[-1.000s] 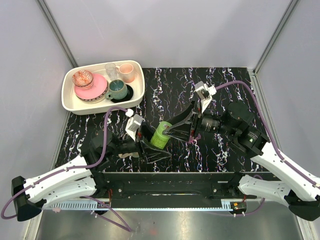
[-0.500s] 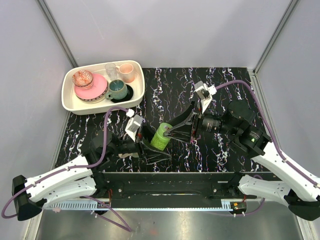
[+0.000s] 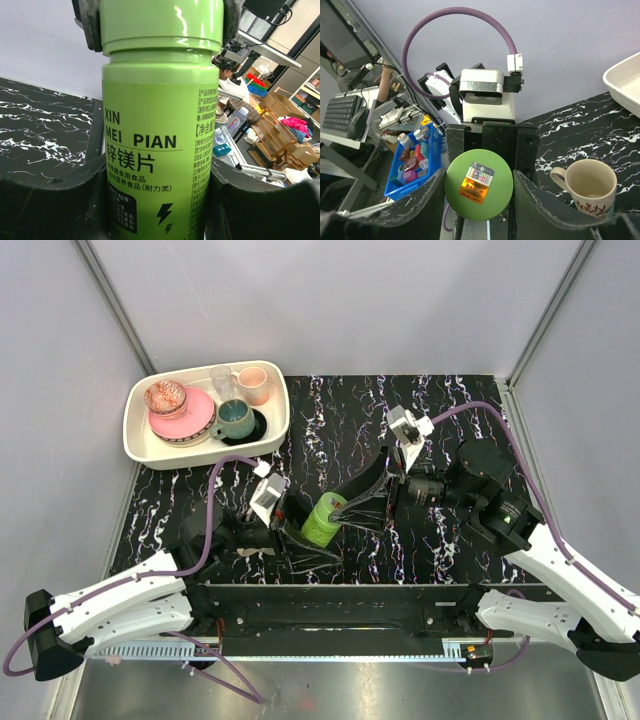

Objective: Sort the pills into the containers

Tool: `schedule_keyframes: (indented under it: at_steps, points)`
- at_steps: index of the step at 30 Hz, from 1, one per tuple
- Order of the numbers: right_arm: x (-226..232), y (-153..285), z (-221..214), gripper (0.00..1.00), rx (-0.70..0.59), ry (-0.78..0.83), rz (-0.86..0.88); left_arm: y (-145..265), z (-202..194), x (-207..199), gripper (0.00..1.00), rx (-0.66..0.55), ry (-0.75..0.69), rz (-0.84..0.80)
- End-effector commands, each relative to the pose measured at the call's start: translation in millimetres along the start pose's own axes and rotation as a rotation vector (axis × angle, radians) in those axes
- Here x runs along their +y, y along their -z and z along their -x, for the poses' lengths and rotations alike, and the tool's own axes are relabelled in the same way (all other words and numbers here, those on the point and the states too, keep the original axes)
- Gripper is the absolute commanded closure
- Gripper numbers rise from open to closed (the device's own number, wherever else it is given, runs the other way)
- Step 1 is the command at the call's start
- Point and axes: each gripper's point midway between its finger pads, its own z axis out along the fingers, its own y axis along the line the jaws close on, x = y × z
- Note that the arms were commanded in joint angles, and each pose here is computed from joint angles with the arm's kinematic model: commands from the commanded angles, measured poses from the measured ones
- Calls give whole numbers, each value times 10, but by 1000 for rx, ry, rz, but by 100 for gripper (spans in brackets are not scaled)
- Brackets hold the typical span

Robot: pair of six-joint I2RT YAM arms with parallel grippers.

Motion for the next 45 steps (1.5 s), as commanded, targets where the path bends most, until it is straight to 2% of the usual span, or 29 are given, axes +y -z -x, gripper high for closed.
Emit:
schedule_keyframes:
  at_steps: [1, 6, 7, 8, 9, 11, 12, 14, 18, 21, 22, 25, 28, 33, 41, 45]
  points:
    - [538, 144, 416, 100, -113, 206, 186, 19, -5, -123, 100, 13, -18, -63]
    - [610, 148, 395, 98, -98, 251, 243, 18, -8, -132, 100, 19, -20, -69]
    - [600, 135, 395, 86, -98, 248, 241, 18, -13, -123, 100, 21, -19, -64]
    - [576, 124, 415, 52, -104, 243, 228, 20, -9, -126, 100, 21, -21, -64]
    - [574, 117, 431, 38, -109, 239, 222, 23, -5, -125, 100, 19, -24, -61]
    - [516, 97, 474, 29, -127, 222, 186, 29, -5, -112, 100, 17, -24, -52]
    - [480, 86, 494, 20, -137, 214, 166, 32, 5, -114, 100, 14, -28, -50]
    - [349, 78, 583, 16, -182, 189, 77, 37, 4, -94, 100, 12, -27, -37]
    - [-51, 142, 787, 13, -307, 103, -169, 64, 24, -29, 100, 4, -40, 14]
    - [-389, 233, 846, 13, -387, -43, -357, 109, 97, 140, 100, -23, -53, 134]
    - [-566, 261, 809, 11, -396, -91, -445, 128, 190, 244, 100, -57, -61, 207]
    - [-837, 245, 661, 2, -378, -219, -563, 244, 323, 478, 100, -110, -72, 376]
    - [-999, 192, 507, 0, -361, -307, -629, 332, 400, 615, 100, -126, -80, 482]
    - [-928, 16, 409, 0, -339, -321, -631, 359, 326, 790, 100, -74, -68, 572]
    - [-926, -192, 266, 1, -279, -357, -601, 349, 276, 821, 100, -67, -55, 575]
    - [-957, -259, 167, 6, -250, -384, -597, 344, 306, 806, 100, -73, -58, 571]
